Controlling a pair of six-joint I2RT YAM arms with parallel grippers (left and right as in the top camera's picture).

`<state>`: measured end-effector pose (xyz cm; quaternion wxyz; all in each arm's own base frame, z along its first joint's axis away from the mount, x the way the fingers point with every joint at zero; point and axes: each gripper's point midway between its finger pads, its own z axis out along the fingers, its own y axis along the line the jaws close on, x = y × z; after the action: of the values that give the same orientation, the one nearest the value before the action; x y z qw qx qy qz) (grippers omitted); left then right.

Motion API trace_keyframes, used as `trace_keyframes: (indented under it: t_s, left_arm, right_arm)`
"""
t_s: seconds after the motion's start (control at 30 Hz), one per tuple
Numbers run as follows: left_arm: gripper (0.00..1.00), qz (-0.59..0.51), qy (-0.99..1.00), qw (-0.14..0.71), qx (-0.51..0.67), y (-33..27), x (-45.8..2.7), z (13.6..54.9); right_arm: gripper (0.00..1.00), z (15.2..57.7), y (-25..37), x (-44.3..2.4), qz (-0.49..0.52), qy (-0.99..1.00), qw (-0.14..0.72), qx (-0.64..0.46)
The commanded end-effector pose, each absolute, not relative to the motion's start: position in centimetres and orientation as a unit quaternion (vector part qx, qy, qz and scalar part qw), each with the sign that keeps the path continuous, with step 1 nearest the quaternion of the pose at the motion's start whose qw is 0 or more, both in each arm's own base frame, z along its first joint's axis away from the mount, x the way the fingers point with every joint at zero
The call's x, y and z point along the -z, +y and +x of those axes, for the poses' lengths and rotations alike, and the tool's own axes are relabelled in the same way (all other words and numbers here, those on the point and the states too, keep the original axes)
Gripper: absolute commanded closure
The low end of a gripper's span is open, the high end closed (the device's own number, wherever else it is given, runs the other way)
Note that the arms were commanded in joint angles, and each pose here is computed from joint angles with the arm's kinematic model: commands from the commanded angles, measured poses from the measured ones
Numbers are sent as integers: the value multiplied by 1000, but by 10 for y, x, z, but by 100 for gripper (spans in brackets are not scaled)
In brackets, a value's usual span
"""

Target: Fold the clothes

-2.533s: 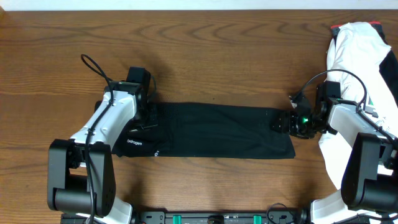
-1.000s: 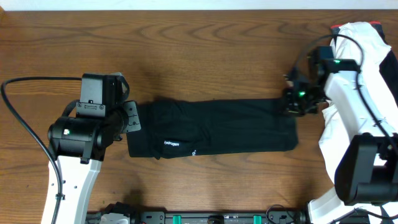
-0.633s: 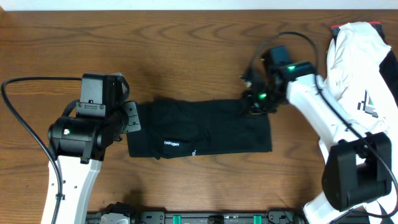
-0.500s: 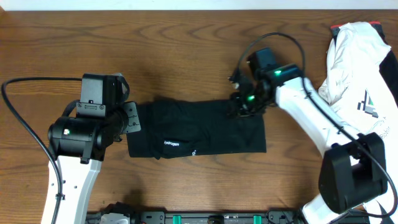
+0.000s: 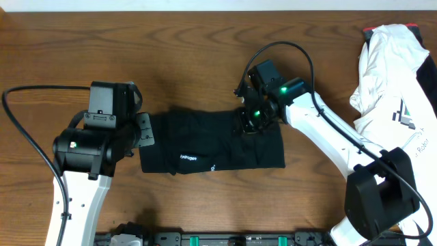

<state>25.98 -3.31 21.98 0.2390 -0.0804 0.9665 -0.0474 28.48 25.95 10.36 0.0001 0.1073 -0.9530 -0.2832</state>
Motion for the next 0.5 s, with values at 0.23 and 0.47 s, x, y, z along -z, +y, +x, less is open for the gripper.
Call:
trace_keyframes:
  t_s: [0.23,0.47]
  left_arm:
    - [92,-76,965,249,41,-30,-226,262]
    - [92,-76,966,245,40,-30,-225,260]
  right_arm:
    - [52,300,280,-125,159,-921,-41,353]
    - [72,328,207,-107,55,-959,-39,276]
